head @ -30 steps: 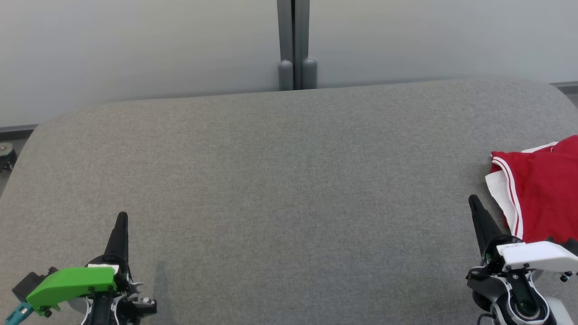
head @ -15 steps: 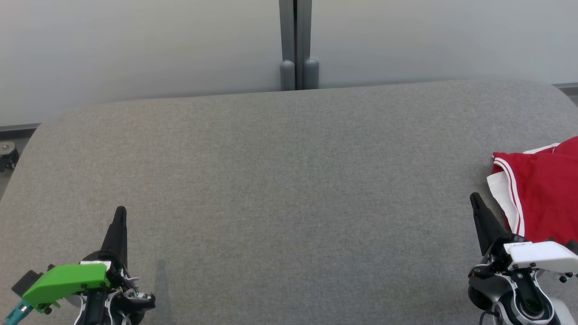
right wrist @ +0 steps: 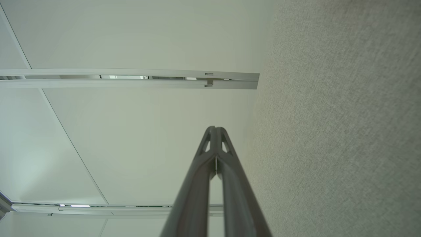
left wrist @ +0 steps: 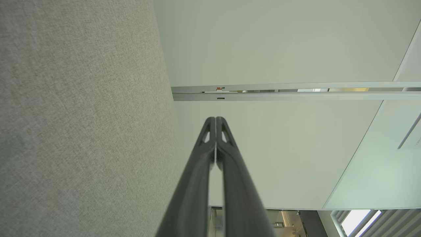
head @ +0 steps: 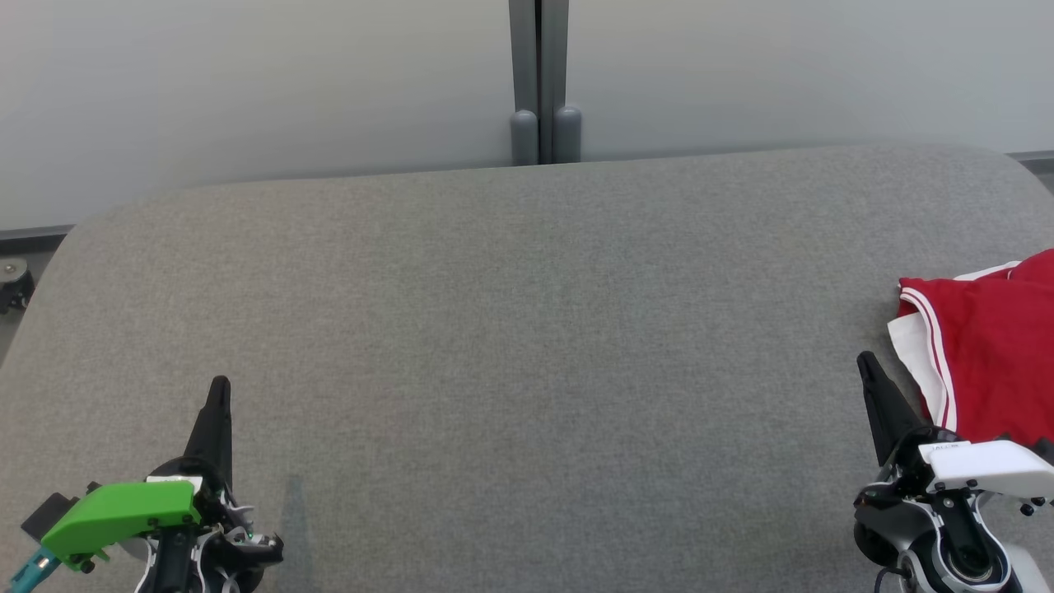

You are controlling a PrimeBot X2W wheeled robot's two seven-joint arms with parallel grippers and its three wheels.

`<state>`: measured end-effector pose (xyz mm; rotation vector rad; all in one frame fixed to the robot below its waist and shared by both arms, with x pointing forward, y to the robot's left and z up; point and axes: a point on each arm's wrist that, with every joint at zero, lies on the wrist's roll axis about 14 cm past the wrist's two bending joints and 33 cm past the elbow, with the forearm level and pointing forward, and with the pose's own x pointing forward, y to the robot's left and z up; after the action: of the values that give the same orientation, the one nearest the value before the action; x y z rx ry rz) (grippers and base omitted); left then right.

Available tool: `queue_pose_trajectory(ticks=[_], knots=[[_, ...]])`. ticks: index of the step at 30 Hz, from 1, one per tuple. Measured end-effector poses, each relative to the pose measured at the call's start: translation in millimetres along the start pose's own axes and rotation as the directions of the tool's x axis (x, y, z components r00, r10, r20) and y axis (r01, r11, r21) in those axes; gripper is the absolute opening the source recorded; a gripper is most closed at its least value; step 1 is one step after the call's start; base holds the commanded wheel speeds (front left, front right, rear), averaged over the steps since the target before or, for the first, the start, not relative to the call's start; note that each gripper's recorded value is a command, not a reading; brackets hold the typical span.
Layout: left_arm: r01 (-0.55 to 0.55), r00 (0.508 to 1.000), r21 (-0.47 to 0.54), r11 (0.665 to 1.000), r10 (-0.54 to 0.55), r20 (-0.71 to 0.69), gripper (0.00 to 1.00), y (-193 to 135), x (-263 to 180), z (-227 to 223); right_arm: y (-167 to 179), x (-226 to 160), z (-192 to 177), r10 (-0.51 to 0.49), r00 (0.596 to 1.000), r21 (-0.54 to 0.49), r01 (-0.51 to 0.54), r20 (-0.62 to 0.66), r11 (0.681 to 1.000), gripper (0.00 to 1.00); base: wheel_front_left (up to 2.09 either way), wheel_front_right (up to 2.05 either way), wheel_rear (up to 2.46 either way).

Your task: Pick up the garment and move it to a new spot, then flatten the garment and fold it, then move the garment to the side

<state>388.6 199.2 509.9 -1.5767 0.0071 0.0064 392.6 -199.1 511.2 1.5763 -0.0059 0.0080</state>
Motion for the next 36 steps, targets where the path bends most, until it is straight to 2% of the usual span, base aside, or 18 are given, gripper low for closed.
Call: queue_pose_trajectory(ticks=[36], knots=[[0.0, 1.0, 0.0, 1.0, 0.0, 0.0, 0.0, -0.1, 0.0, 0.0, 0.0, -0.1, 0.0, 0.0, 1.0, 0.0, 0.0, 0.0, 1.0, 0.0, 0.0, 0.0, 0.0]])
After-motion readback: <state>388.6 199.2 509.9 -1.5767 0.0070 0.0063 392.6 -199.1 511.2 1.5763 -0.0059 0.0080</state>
